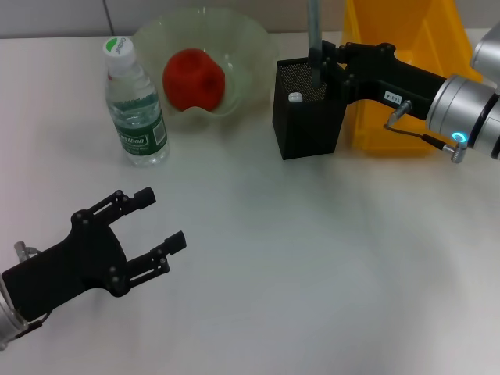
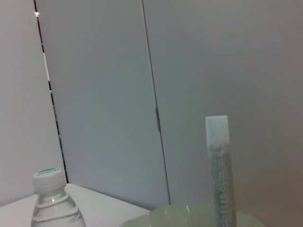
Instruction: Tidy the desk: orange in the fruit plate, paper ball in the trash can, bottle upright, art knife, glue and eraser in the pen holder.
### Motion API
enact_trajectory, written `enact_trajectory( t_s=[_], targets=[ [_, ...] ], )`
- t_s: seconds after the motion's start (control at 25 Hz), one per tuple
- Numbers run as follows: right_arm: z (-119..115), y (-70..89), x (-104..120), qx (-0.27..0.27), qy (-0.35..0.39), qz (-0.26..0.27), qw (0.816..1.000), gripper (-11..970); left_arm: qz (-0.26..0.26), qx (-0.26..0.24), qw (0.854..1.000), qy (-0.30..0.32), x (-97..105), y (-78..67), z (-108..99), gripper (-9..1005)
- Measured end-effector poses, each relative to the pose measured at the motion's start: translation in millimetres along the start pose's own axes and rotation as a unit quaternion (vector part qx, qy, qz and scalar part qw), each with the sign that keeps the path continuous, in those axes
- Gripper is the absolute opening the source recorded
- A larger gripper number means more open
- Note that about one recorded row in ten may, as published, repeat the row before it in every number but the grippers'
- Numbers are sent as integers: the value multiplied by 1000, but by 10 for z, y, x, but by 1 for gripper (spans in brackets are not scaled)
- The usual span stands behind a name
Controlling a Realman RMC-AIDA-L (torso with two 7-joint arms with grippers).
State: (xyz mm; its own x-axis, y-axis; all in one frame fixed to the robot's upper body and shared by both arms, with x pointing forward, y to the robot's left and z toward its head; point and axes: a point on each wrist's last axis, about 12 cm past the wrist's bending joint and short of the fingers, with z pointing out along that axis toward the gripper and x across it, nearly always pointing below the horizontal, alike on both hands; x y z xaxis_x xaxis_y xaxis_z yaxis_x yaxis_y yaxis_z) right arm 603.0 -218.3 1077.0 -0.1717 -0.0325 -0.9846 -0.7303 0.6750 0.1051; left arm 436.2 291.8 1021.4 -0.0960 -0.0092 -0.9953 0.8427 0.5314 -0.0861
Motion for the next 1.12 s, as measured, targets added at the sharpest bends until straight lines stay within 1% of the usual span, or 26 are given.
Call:
enact_trajectory(
  t_s=[0.24,0.44,0.68,0.88,1.12],
  targets=[
    [-25,5,15,0,-2,-14,1000,147,0,-1,1000,-1,-3,5,1,785],
    [-65,-2,36,6,-6,-12,1000,176,1,-6,1000,-3,-9,14,-7,784],
    [-146,18,34,5,-36,-24,999,211,1,-4,1000,-5,-18,18,-6,785],
    [-161,27,39,3,-39,-26,999,430,2,-3,1000,-7,-26,23,0,785],
    [-196,66,26,-13,-53,-34,998,605,3,-2,1000,-7,-28,24,1,784]
  ],
)
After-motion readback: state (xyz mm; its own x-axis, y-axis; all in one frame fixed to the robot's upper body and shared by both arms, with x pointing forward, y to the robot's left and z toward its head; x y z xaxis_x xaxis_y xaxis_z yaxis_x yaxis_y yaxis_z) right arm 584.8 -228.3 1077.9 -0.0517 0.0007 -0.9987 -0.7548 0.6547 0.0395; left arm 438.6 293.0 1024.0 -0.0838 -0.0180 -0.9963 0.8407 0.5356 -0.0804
